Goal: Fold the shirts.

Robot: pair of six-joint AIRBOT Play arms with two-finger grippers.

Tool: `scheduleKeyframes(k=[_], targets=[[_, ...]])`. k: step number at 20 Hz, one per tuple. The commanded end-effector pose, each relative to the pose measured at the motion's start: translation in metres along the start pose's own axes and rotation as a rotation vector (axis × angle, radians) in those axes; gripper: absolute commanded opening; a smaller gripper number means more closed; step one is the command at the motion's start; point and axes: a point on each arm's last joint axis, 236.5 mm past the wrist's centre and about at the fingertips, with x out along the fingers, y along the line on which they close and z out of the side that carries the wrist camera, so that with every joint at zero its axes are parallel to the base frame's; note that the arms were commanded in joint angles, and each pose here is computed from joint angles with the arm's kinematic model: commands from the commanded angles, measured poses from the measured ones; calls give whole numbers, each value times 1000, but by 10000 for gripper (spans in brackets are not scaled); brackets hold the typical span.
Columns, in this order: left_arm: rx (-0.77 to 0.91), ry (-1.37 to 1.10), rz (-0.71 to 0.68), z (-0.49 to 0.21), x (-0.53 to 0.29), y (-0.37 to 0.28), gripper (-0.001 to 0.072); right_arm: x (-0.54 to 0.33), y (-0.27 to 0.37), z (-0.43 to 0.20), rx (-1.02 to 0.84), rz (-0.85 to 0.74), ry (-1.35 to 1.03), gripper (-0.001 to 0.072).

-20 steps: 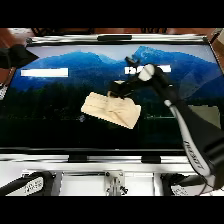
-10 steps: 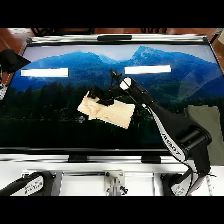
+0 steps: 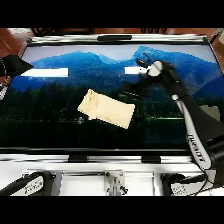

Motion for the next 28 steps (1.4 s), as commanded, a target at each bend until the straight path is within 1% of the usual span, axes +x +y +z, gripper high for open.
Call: scheduleKeyframes(k=[1,3,5,7,9,14,16,17,18,19,20,22,24,26,28], targets=[[25,4,12,-1,1,3,39,-14,-83,-54,126,-167,221,685],[42,11,42,-3,1,10,39,21,-62,-52,204,-10,180,687],[50,18,68,-4,0,17,39,50,-55,-49,269,69,136,687],[52,21,78,-4,1,20,39,70,-46,-52,289,149,152,687],[49,18,80,-3,3,22,39,87,-38,-59,269,184,193,687],[47,-2,84,2,5,23,39,117,-35,-55,265,176,176,687],[47,-3,84,2,5,24,39,121,-24,-50,272,217,159,668],[47,-2,84,2,5,24,39,121,-14,-48,255,254,150,493],[47,-2,84,2,5,24,39,118,-4,-45,235,300,140,284],[47,-2,84,2,5,24,39,113,9,-43,193,364,133,145],[47,-2,84,2,5,24,39,104,18,-39,142,419,127,78],[45,2,84,2,7,25,39,78,23,-28,64,440,108,77],[42,8,84,1,9,26,39,39,21,-8,12,428,52,77],[39,12,84,0,11,28,39,-14,9,12,-7,381,-5,77],[36,16,83,-1,13,28,39,-64,-17,25,-10,298,-60,77]])
